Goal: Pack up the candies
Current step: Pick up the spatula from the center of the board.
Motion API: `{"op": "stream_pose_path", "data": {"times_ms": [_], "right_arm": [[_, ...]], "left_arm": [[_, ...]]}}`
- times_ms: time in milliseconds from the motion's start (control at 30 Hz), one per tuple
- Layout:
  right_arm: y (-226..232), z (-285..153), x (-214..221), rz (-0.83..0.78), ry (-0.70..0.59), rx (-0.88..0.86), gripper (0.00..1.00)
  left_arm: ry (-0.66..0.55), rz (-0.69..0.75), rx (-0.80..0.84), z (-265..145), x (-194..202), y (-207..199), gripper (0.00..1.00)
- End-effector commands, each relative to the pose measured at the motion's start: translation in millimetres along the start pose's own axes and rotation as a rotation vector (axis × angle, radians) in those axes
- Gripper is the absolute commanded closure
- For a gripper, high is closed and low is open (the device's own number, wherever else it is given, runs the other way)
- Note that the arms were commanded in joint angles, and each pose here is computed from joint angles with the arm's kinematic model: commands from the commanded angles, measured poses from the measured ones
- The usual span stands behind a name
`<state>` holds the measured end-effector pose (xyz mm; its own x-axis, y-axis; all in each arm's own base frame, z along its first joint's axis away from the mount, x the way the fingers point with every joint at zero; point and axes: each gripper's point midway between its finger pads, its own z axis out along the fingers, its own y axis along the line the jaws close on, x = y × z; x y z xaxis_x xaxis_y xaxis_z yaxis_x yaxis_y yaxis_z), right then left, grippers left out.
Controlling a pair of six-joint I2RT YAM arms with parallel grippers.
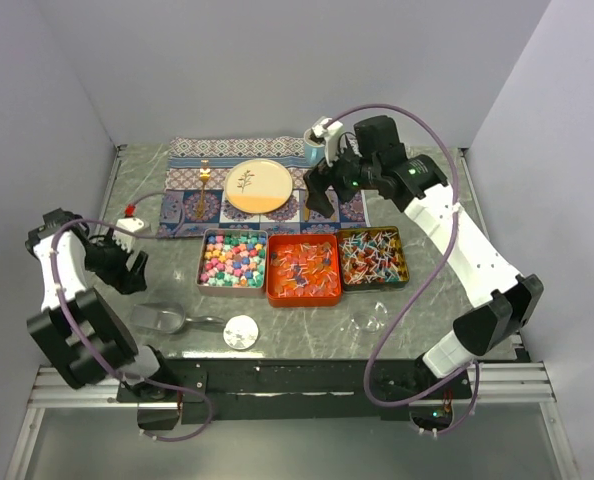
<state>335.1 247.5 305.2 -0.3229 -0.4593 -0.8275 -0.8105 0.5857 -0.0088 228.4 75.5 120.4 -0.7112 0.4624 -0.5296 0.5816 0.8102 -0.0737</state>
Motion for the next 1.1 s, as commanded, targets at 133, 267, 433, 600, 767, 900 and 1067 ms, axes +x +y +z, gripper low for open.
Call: {"op": "stream_pose_path", "data": {"times_ms": [133,267,433,600,767,900,1067], "right_arm": [[5.2,6.1,-8.1,-0.015,-0.058,-0.029,0.00],[12.4,13.0,3.8,0.001,-0.031,-0.071,0.00],[8.3,23.6,1.3,0.031,-0.023,-0.075,0.00],[7.6,30.7,-7.0,0.037,-0.031,-0.092,0.00],[6.8,29.5,-12.3,0.037,-0.042,-0.086,0.00],[6.9,27.3,-10.0,0.039,-0.037,-0.079,0.00],[5.5,23.5,-8.6,0.032,-0.037,-0.065,0.00]], "left_arm": [[-0.104,0.451,0.077,15.9,-14.9,15.7,0.35],[-0.112,0.466,0.173,26.2,-6.7,-2.7,0.40],[-0.140,0.563,0.316,26.4,1.2,-45.5,0.38],[-0.109,0.642,0.370,36.6,19.3,-61.9,0.36],[-0.100,0.674,0.379,47.8,28.1,-62.2,0.37],[-0.089,0.678,0.369,56.9,32.1,-59.4,0.39],[-0.068,0.674,0.396,63.5,41.3,-63.1,0.45]]}}
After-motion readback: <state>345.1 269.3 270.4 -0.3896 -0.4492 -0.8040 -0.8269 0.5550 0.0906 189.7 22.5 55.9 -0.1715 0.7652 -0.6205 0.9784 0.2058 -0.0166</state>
